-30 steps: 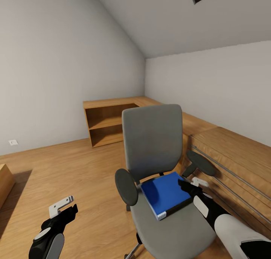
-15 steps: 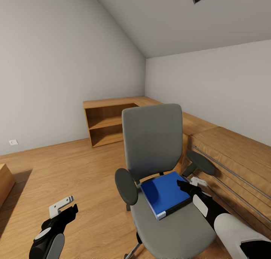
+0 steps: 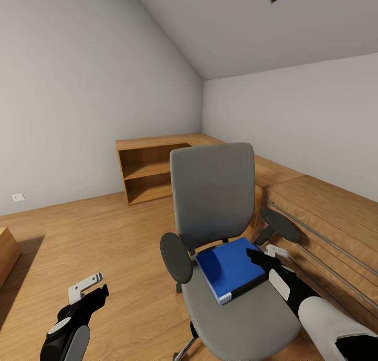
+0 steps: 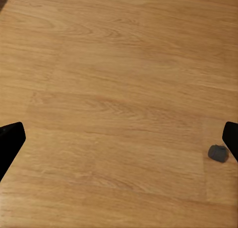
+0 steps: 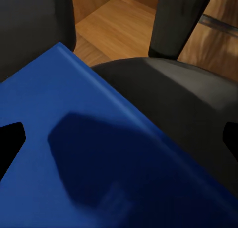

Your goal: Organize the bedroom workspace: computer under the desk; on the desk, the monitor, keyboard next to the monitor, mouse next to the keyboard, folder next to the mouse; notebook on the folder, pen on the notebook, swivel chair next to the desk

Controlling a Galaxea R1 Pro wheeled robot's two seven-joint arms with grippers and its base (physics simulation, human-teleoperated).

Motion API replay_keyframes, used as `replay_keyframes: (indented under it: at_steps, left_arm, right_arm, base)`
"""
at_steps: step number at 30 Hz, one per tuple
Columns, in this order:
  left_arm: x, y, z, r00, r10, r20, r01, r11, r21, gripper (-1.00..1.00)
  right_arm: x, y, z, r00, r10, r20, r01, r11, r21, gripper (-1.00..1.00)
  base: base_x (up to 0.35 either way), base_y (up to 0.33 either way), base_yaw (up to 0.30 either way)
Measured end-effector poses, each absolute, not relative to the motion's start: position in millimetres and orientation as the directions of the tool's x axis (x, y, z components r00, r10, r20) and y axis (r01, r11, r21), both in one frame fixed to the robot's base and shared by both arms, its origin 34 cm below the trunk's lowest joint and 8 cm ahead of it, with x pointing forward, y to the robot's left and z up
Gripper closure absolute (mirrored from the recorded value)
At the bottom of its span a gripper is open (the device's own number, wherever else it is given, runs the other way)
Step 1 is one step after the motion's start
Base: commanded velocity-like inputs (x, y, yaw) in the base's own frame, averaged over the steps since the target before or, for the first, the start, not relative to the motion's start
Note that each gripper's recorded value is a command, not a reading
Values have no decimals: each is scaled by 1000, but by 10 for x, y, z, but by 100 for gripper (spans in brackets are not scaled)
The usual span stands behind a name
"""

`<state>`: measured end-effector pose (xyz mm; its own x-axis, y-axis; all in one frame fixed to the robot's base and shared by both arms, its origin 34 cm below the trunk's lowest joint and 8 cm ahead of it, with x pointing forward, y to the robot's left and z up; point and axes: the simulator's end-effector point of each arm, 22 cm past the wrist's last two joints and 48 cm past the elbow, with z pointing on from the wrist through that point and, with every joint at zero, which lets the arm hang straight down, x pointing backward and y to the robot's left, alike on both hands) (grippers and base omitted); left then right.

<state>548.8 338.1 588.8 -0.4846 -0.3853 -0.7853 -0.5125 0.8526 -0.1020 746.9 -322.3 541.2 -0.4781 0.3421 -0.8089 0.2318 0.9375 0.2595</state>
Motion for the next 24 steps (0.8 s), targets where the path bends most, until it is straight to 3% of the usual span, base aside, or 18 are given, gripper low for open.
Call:
replay_keyframes:
  at_steps: [8,17,24]
  left_arm:
    - [5489,3390,5888,-485,-384,-786,-511,854,-101,-100]
    - [5491,3385,5882,-487,-383,-785,-509,855,-101,-100]
    - [5490,3383,5882,-487,-383,-785,-509,855,-101,-100]
  right_arm:
    - [7469,-3224,5412,-478,343,-809,232,937,260,-100]
    - [7434,-3235,5353,-487,347,-801,240,936,259,-100]
    - [7433,-3240,5355,-487,348,-801,240,935,260,-100]
  base:
    - [-3,0,0]
    - [-204,0,0]
    - [-49,0,0]
